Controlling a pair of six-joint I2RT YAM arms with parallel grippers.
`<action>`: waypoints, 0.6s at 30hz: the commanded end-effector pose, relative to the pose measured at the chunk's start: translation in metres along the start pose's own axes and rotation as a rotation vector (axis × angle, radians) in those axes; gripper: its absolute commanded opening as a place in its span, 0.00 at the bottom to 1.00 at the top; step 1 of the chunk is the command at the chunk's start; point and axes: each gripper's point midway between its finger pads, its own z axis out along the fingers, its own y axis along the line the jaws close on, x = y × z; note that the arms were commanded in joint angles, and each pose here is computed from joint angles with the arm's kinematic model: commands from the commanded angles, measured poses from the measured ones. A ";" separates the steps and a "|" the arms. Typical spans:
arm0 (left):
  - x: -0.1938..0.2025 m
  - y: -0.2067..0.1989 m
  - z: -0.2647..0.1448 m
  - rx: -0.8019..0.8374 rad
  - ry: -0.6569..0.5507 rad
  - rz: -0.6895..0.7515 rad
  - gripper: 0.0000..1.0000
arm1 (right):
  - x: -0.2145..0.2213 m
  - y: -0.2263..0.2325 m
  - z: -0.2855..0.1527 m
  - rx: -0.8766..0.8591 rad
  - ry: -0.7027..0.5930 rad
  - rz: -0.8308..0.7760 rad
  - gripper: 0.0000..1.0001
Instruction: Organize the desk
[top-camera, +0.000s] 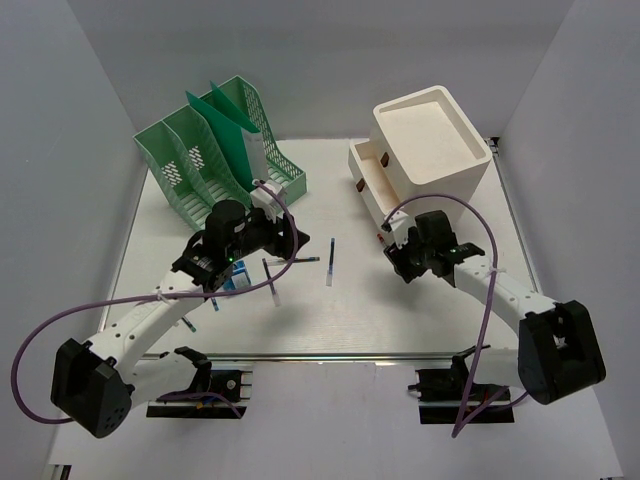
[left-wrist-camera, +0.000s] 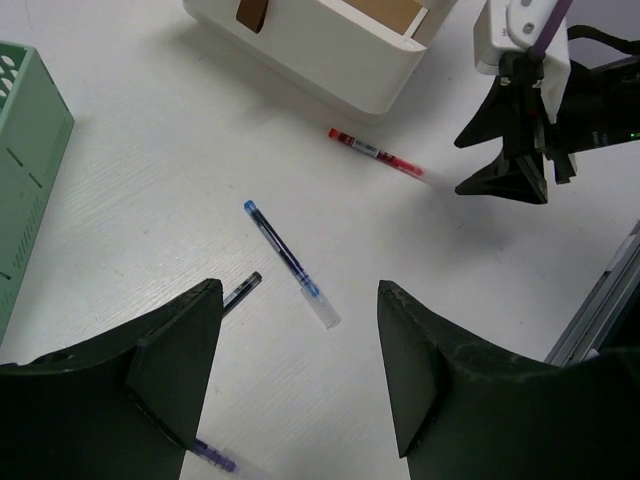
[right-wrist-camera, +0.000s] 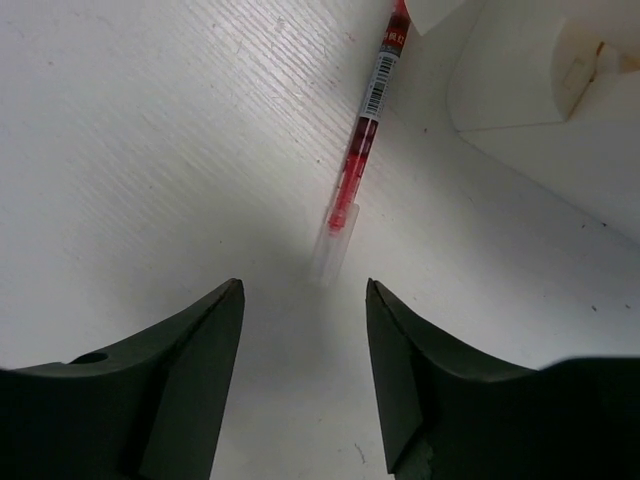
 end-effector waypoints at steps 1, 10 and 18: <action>-0.018 -0.002 -0.008 -0.006 -0.049 0.038 0.73 | -0.014 -0.007 0.008 0.033 -0.056 0.015 0.57; -0.019 -0.005 -0.009 0.010 -0.056 0.047 0.73 | 0.003 -0.007 0.026 0.032 -0.007 0.003 0.46; -0.020 -0.008 -0.010 0.022 -0.062 0.051 0.73 | 0.011 -0.011 0.039 0.042 0.015 -0.030 0.45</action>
